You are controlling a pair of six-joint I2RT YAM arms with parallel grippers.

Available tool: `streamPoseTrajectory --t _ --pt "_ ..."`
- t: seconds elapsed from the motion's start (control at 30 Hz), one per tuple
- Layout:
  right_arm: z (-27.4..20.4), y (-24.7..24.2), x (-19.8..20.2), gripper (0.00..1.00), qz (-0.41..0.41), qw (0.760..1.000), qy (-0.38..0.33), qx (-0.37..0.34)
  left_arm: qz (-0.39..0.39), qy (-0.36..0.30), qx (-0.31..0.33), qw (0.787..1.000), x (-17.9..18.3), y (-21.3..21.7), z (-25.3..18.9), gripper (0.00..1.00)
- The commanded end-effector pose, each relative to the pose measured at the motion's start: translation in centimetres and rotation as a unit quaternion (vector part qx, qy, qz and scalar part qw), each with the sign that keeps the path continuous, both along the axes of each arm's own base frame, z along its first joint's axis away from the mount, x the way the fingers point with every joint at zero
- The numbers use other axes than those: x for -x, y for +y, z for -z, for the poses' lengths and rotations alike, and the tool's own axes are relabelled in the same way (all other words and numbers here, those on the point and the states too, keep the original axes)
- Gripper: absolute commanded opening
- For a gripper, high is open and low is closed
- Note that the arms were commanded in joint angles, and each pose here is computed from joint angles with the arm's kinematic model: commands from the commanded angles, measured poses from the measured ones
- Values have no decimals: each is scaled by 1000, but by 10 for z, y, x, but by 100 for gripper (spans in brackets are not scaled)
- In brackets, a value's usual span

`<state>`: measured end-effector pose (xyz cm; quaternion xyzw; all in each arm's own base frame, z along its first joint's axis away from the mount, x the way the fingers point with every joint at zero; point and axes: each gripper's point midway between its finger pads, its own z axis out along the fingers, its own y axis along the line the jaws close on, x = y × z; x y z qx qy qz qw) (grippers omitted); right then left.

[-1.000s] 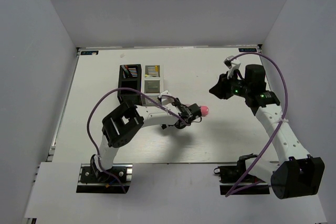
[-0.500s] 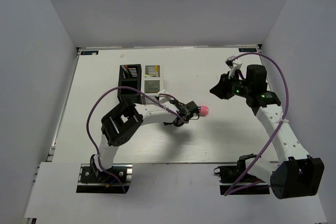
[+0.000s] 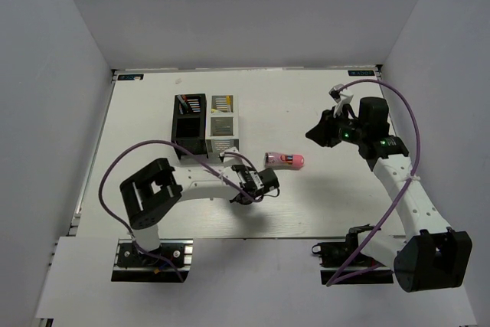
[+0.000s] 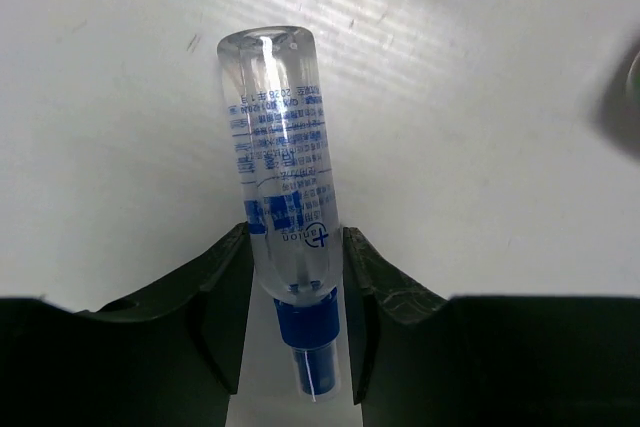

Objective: Sort the stationery into containers
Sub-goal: Pick up the stationery from the center of the board, then place the stationery in the storage box.

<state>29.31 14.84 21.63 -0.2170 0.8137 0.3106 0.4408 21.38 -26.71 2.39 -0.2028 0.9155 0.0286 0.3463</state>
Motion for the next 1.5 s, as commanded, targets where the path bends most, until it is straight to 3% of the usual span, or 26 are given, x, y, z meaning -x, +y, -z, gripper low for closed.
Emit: streamPoseTrajectory --t 0.0,0.13,0.3,0.4,0.6,0.73,1.03,1.13,1.37,1.47 --pt "-14 4 1 29 -5 1000 -22 -21 44 25 32 998 21 -7 -16 23" --pt "-13 5 2 29 -5 999 -21 -26 117 42 44 991 43 -17 -35 16" --pt "-10 4 5 29 -5 999 -21 -27 223 8 159 962 48 -68 -110 7" --pt "-10 3 7 29 -3 999 -25 -26 229 -13 199 953 37 -77 -153 4" --pt "-6 2 11 29 2 999 -21 -26 175 -57 228 956 -8 -65 -216 2" --pt "-6 0 14 29 3 999 -28 -24 124 -42 259 957 -45 -40 -219 0" --pt "-6 -3 20 29 7 999 -40 -19 38 -33 354 934 -89 5 -253 0" --pt "-6 -2 22 29 7 999 -44 -22 -11 -23 386 922 -95 28 -253 0" --pt "-4 -1 23 29 7 999 -45 -28 -100 -29 508 855 -93 63 -254 0" --pt "-2 -1 25 29 5 999 -41 -29 -121 -32 525 842 -99 76 -248 0"
